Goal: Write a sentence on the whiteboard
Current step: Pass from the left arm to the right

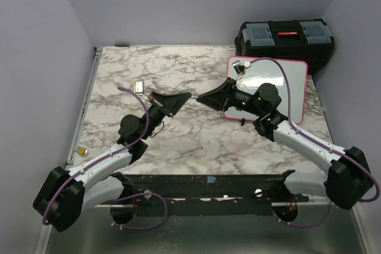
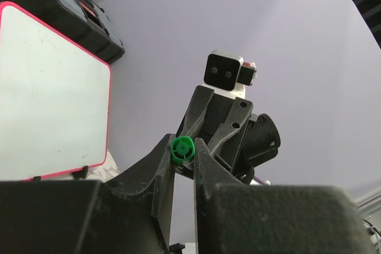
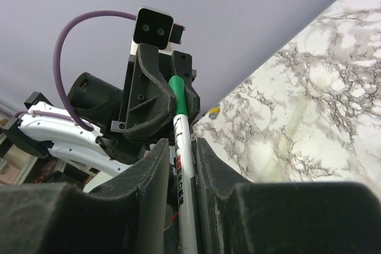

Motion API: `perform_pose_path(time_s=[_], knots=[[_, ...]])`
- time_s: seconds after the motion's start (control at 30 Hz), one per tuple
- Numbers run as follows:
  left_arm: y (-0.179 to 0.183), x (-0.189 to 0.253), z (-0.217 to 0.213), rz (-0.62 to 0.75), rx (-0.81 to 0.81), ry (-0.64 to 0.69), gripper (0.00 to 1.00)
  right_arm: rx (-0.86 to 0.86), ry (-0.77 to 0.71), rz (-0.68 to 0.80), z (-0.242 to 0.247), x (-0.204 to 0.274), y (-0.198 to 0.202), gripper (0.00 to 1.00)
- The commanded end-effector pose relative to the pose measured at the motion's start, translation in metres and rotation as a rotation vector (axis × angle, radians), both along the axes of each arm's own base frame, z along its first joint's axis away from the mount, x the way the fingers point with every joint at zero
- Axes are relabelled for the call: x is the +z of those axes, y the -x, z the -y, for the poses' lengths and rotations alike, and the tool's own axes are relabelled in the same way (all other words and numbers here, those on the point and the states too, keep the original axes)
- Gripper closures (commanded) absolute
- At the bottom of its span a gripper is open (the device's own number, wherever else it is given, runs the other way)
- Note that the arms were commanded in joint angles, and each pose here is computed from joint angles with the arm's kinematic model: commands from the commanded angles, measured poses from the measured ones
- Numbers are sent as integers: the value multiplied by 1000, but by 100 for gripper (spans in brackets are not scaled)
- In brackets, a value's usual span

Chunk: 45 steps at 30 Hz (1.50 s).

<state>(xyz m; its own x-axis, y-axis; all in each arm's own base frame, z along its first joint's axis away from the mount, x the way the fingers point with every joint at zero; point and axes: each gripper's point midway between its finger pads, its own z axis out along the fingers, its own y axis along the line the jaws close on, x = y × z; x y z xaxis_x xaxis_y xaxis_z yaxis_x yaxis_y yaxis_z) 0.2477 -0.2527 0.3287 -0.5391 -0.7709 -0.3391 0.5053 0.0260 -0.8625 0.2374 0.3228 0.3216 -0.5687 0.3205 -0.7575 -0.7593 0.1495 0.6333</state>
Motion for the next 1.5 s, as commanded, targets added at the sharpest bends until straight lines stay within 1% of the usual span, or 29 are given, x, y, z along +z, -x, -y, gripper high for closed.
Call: perform_pose_path(time_s=[0.0, 0.13, 0.47, 0.53, 0.57, 0.67, 0.77, 0.87, 1.13, 1.37, 1.47], knots=[[-1, 3, 6, 22, 1, -10, 100, -3, -14, 25, -2, 6, 0, 73], [-2, 2, 10, 25, -10, -20, 100, -3, -12, 24, -2, 6, 0, 77], [-5, -5, 23, 14, -52, -37, 100, -3, 0, 23, -2, 6, 0, 77], [-5, -8, 22, 6, -49, -36, 100, -13, -1, 26, -1, 7, -2, 74], [-5, -9, 20, 0, -41, -32, 100, -20, -2, 26, 0, 7, -2, 70], [-8, -13, 11, -21, 9, -17, 100, -36, -9, 30, 2, 10, -3, 62], [-11, -15, 1, -41, 61, -6, 100, -39, -16, 28, 2, 11, -2, 49], [-11, -13, -5, -48, 81, 15, 100, -38, -26, 25, 2, 11, -3, 43], [-10, 2, -15, -36, 107, 99, 100, -23, -32, 9, -1, 8, -3, 41], [-9, 14, -19, -17, 114, 141, 100, -10, -27, 0, -2, 3, -2, 41], [-11, 14, -16, -21, 105, 136, 100, -6, -28, -2, -3, 2, -2, 42]])
